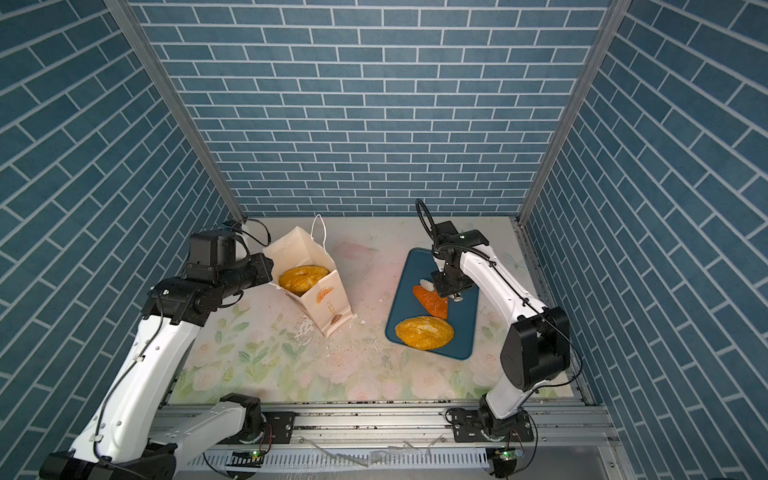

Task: Place the fake bread into the paper bag
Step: 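Lower the open tongs around the orange triangular bun on the tray, then squeeze the tongs on the orange bun and lift it toward the bag, then lower the orange bun into the bag opening and open the tongs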

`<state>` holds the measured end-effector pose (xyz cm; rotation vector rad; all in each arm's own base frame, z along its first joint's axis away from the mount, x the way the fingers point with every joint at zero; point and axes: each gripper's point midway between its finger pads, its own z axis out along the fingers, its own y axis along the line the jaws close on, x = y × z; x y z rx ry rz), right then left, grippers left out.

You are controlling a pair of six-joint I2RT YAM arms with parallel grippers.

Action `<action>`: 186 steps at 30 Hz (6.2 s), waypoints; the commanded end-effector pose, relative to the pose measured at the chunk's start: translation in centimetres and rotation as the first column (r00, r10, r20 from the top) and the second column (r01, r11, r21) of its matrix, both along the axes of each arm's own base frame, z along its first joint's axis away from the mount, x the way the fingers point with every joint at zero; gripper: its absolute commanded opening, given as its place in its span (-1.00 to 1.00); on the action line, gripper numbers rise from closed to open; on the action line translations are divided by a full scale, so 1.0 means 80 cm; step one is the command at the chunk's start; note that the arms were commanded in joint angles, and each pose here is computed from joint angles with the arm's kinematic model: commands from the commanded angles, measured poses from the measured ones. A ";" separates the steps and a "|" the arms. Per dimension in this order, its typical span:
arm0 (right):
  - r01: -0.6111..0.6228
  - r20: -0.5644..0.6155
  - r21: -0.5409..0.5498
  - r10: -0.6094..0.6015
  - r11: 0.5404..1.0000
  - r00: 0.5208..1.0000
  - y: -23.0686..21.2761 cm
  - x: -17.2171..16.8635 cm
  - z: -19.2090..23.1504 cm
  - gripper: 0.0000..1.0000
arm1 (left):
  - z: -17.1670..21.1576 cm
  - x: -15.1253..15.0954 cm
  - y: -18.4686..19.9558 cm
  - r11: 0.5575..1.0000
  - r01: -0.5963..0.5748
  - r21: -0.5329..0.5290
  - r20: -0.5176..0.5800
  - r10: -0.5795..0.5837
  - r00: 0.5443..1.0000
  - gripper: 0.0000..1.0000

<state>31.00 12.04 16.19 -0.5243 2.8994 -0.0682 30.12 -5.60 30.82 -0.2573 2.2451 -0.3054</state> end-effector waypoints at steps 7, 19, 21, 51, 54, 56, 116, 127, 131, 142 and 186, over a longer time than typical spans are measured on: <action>-0.011 0.068 0.051 0.008 0.999 0.998 0.004 -0.002 0.035 0.00 | 0.004 -0.008 0.002 1.000 0.001 0.013 0.012 -0.001 1.000 -0.53; -0.017 -0.069 0.033 0.019 0.999 0.997 0.001 -0.059 0.009 0.04 | 0.002 -0.005 0.001 1.000 0.001 0.007 0.008 -0.001 1.000 -0.53; -0.016 -0.085 0.031 0.018 0.999 0.996 0.003 -0.064 0.004 0.06 | 0.002 -0.006 0.001 1.000 0.001 0.005 0.007 -0.001 1.000 -0.53; 0.025 -0.122 -0.050 -0.031 0.998 0.992 -0.004 -0.054 -0.046 -0.06 | -0.003 -0.009 0.001 1.000 -0.005 -0.005 0.009 0.006 1.000 -0.53; 0.028 -0.081 -0.055 -0.032 0.998 0.996 -0.006 -0.048 -0.033 -0.16 | -0.001 -0.010 0.002 1.000 -0.004 -0.001 0.013 0.004 1.000 -0.53; 0.032 -0.044 -0.061 -0.035 0.998 0.998 -0.009 -0.044 -0.022 -0.25 | 0.001 -0.010 0.002 1.000 -0.003 0.000 0.017 0.003 1.000 -0.53; -0.648 0.770 0.254 0.255 0.719 0.585 0.204 -0.055 0.361 -0.53 | 0.014 -0.013 0.005 0.996 -0.037 -0.087 0.064 0.043 0.997 -0.45; -0.814 0.784 0.285 0.366 0.506 0.502 0.294 -0.104 0.368 -0.53 | 0.005 -0.009 0.004 0.988 -0.056 -0.145 0.057 0.065 0.996 -0.46; -0.822 0.751 0.335 0.396 0.461 0.528 0.320 -0.113 0.350 -0.53 | 0.001 -0.012 0.012 0.986 -0.089 -0.138 0.055 0.098 0.994 -0.50; -0.766 0.636 0.369 0.458 0.527 0.621 0.348 -0.098 0.276 -0.52 | -0.003 -0.016 0.016 0.983 -0.108 -0.147 0.056 0.118 0.991 -0.54; -0.758 0.528 0.235 0.575 0.608 0.625 0.337 -0.097 0.232 0.07 | 0.008 -0.022 0.014 0.996 -0.050 -0.075 0.051 0.054 0.997 -0.30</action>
